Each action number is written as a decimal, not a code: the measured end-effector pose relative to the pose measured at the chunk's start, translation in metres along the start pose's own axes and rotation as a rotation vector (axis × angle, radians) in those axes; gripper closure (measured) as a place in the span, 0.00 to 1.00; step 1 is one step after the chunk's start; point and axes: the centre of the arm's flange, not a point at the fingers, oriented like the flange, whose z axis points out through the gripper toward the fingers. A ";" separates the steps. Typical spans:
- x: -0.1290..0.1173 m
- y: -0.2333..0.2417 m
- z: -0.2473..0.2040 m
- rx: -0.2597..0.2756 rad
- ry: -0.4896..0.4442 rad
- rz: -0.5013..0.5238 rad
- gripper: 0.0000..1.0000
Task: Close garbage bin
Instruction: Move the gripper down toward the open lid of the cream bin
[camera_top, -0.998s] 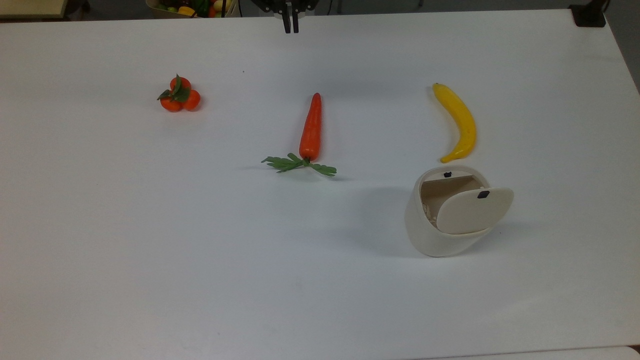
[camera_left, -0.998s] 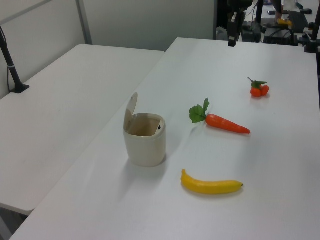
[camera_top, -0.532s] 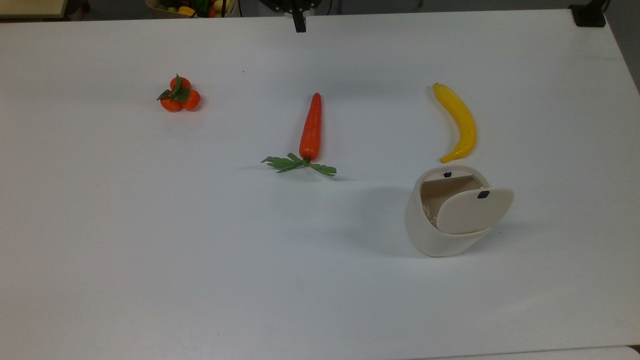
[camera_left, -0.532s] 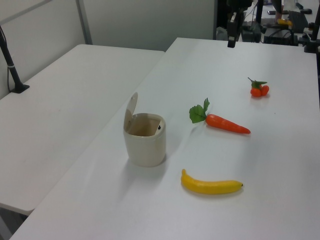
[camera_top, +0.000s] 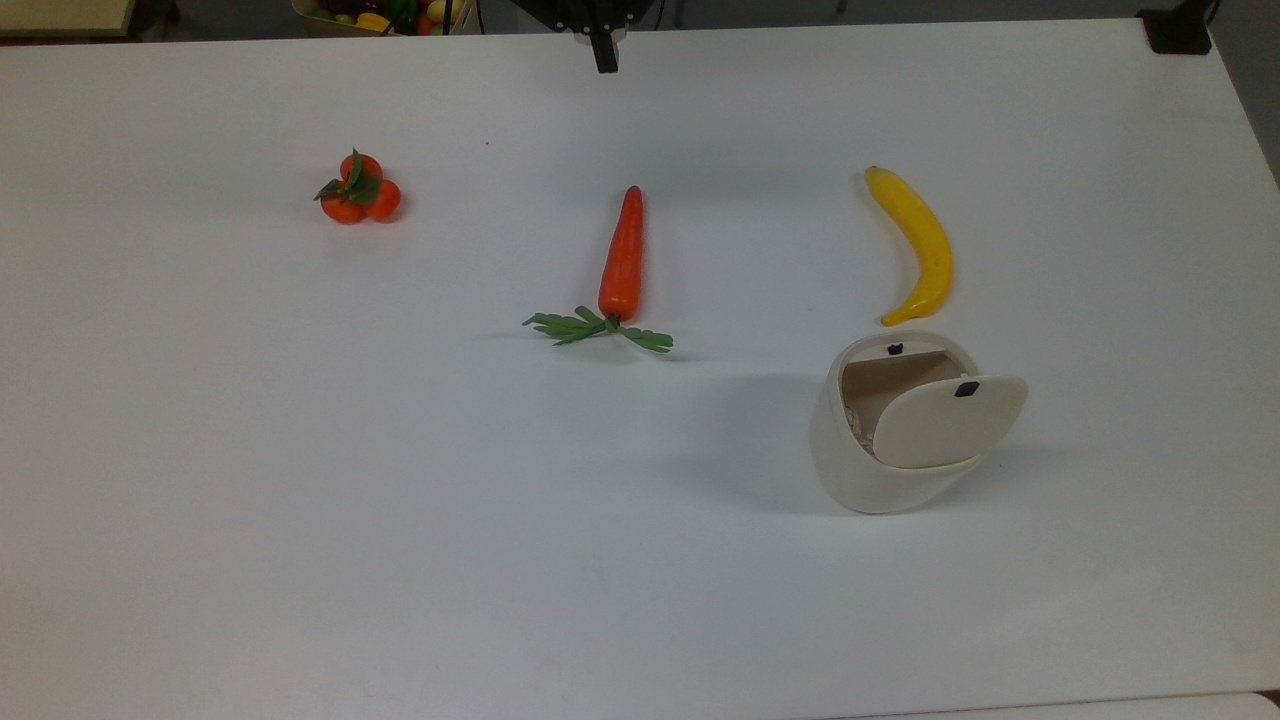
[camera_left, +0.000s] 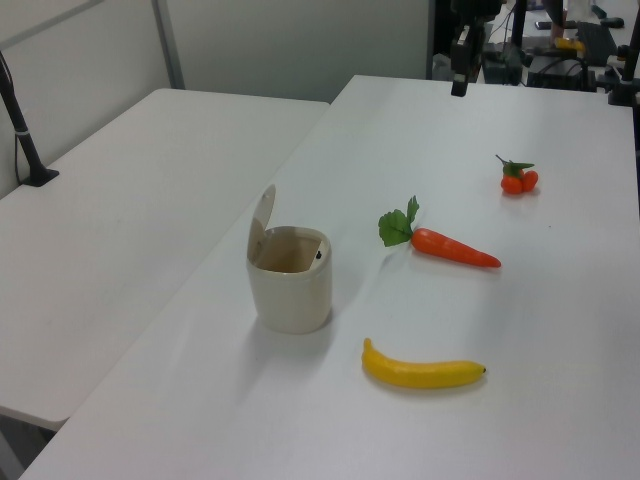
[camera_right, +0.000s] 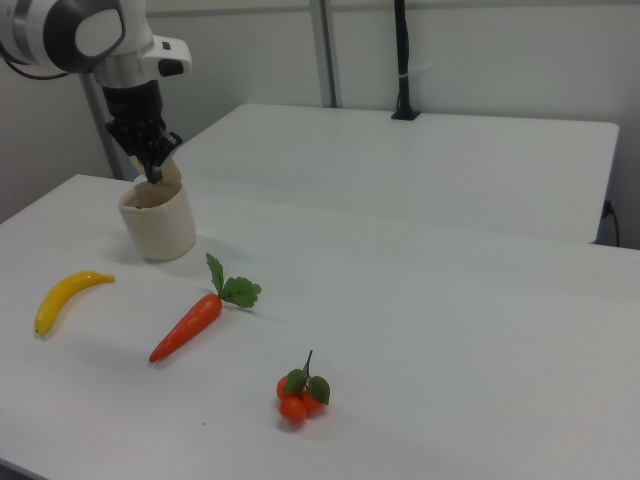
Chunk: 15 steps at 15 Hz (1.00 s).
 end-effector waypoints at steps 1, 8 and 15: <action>0.002 0.000 0.001 0.001 0.007 0.000 0.99; 0.026 -0.027 0.007 0.023 0.179 -0.034 0.99; 0.051 -0.099 0.025 0.095 0.412 -0.062 0.99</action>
